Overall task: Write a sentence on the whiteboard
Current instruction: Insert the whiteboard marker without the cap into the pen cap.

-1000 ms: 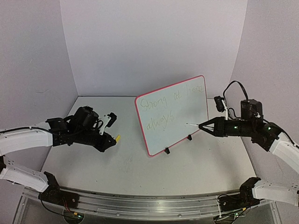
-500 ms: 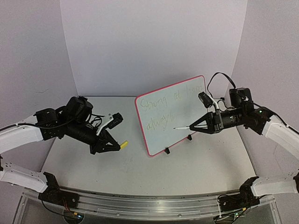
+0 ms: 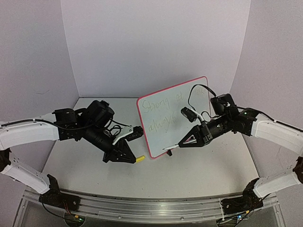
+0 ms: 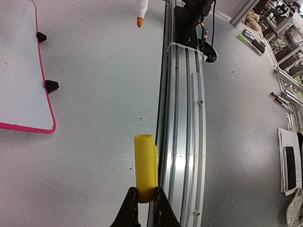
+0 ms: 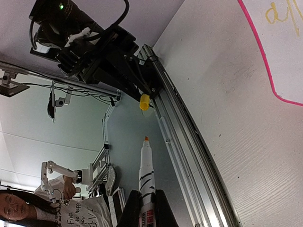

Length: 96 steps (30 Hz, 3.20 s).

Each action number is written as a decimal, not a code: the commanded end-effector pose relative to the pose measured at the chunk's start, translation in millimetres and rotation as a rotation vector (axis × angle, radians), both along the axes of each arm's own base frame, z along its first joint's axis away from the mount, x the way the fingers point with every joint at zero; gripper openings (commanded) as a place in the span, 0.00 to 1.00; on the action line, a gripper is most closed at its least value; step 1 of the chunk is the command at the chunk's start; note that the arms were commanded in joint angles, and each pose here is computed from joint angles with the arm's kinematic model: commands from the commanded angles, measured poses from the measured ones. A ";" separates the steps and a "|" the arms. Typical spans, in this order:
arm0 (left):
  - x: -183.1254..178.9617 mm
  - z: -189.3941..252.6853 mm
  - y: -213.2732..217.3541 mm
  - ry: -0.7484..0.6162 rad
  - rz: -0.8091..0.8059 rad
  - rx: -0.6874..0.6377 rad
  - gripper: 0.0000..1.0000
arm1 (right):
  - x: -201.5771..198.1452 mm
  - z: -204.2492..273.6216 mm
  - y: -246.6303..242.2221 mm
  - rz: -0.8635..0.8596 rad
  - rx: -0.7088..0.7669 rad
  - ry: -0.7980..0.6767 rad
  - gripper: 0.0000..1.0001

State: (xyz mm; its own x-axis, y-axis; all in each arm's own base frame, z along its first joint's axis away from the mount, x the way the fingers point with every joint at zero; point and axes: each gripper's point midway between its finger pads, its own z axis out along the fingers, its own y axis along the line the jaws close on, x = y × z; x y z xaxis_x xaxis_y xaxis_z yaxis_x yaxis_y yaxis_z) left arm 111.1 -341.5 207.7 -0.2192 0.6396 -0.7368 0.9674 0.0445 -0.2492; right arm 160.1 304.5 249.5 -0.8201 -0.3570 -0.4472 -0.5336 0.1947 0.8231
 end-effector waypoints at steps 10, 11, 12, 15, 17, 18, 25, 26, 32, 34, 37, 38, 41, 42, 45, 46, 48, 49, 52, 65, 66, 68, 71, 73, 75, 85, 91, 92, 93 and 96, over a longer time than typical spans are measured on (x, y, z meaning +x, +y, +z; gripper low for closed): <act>-10.2 16.4 -18.7 -0.005 -0.086 -0.084 0.00 | -11.2 2.0 32.5 0.134 0.034 -0.024 0.00; -10.6 16.1 -19.0 -0.003 -0.087 -0.085 0.00 | -11.5 2.0 34.2 0.137 0.036 -0.024 0.00; -11.1 16.3 -19.3 -0.001 -0.089 -0.087 0.00 | -11.7 1.6 35.8 0.141 0.036 -0.024 0.00; -11.4 16.3 -20.1 0.001 -0.091 -0.089 0.00 | -12.6 0.3 39.7 0.151 0.036 -0.023 0.00; -12.2 15.2 -20.3 0.006 -0.093 -0.087 0.00 | -13.5 -0.3 42.0 0.157 0.038 -0.024 0.00; -12.6 14.7 -20.4 0.007 -0.095 -0.085 0.00 | -13.6 -0.8 43.1 0.159 0.038 -0.023 0.00; -13.4 13.4 -20.4 0.008 -0.099 -0.078 0.00 | -14.7 -2.0 49.7 0.171 0.040 -0.023 0.00; -13.4 12.9 -20.5 0.009 -0.099 -0.077 0.00 | -15.0 -1.9 50.4 0.173 0.041 -0.024 0.00; -13.9 11.2 -21.1 0.012 -0.100 -0.072 0.00 | -17.0 -3.6 54.4 0.184 0.042 -0.024 0.00; -13.6 10.7 -21.0 0.012 -0.098 -0.071 0.00 | -17.7 -4.2 55.5 0.188 0.042 -0.023 0.00; -13.6 11.0 -21.1 0.013 -0.097 -0.072 0.00 | -17.9 -4.7 56.6 0.190 0.042 -0.022 0.00; -13.6 11.1 -21.2 0.013 -0.098 -0.073 0.00 | -18.2 -4.8 56.8 0.192 0.042 -0.022 0.00; -14.0 10.8 -21.2 0.015 -0.099 -0.073 0.00 | -18.5 -5.7 57.4 0.194 0.042 -0.021 0.00; -14.6 11.1 -21.4 0.016 -0.100 -0.074 0.00 | -18.5 -5.9 57.4 0.194 0.042 -0.021 0.00; -15.1 10.6 -21.6 0.020 -0.101 -0.073 0.00 | -18.5 -6.1 57.7 0.194 0.042 -0.023 0.00; -15.5 10.8 -21.8 0.020 -0.103 -0.073 0.00 | -18.2 -6.3 57.7 0.193 0.041 -0.023 0.00; -15.4 11.7 -22.2 0.018 -0.103 -0.075 0.00 | -18.5 -7.0 58.0 0.195 0.040 -0.021 0.00; -15.6 11.6 -22.4 0.019 -0.103 -0.075 0.00 | -18.8 -6.9 58.4 0.196 0.040 -0.021 0.00; -15.9 12.6 -22.8 0.018 -0.105 -0.078 0.00 | -19.1 -8.1 59.1 0.198 0.038 -0.018 0.00; -16.5 14.4 -25.3 0.024 -0.098 -0.085 0.00 | -19.9 -8.9 67.2 0.211 0.036 -0.018 0.00; -16.9 14.9 -25.7 0.025 -0.098 -0.086 0.00 | -20.4 -9.1 68.6 0.214 0.036 -0.018 0.00; -18.2 16.3 -26.7 0.026 -0.101 -0.090 0.00 | -21.6 -9.9 71.7 0.220 0.035 -0.017 0.00; -20.0 18.7 -28.2 0.034 -0.108 -0.101 0.00 | -23.4 -13.3 76.1 0.230 0.028 -0.011 0.00; -20.4 19.9 -29.2 0.037 -0.110 -0.108 0.00 | -25.8 -17.0 79.3 0.238 0.020 -0.007 0.00; -20.6 20.3 -29.1 0.040 -0.109 -0.110 0.00 | -27.8 -20.0 81.1 0.244 0.013 -0.002 0.00; -18.2 22.6 -30.0 0.032 -0.095 -0.119 0.00 | -30.0 -27.2 84.8 0.247 -0.006 0.000 0.00; -15.2 27.2 -35.8 0.038 -0.081 -0.142 0.00 | -34.8 -33.9 93.5 0.266 -0.019 -0.004 0.00; -14.3 28.0 -36.5 0.035 -0.077 -0.146 0.00 | -35.9 -34.1 95.2 0.271 -0.016 -0.005 0.00; -13.7 28.7 -37.0 0.034 -0.074 -0.149 0.00 | -37.6 -34.7 97.2 0.278 -0.014 -0.006 0.00; -11.1 31.5 -38.3 0.020 -0.064 -0.162 0.00 | -42.3 -34.2 102.7 0.297 0.000 -0.002 0.00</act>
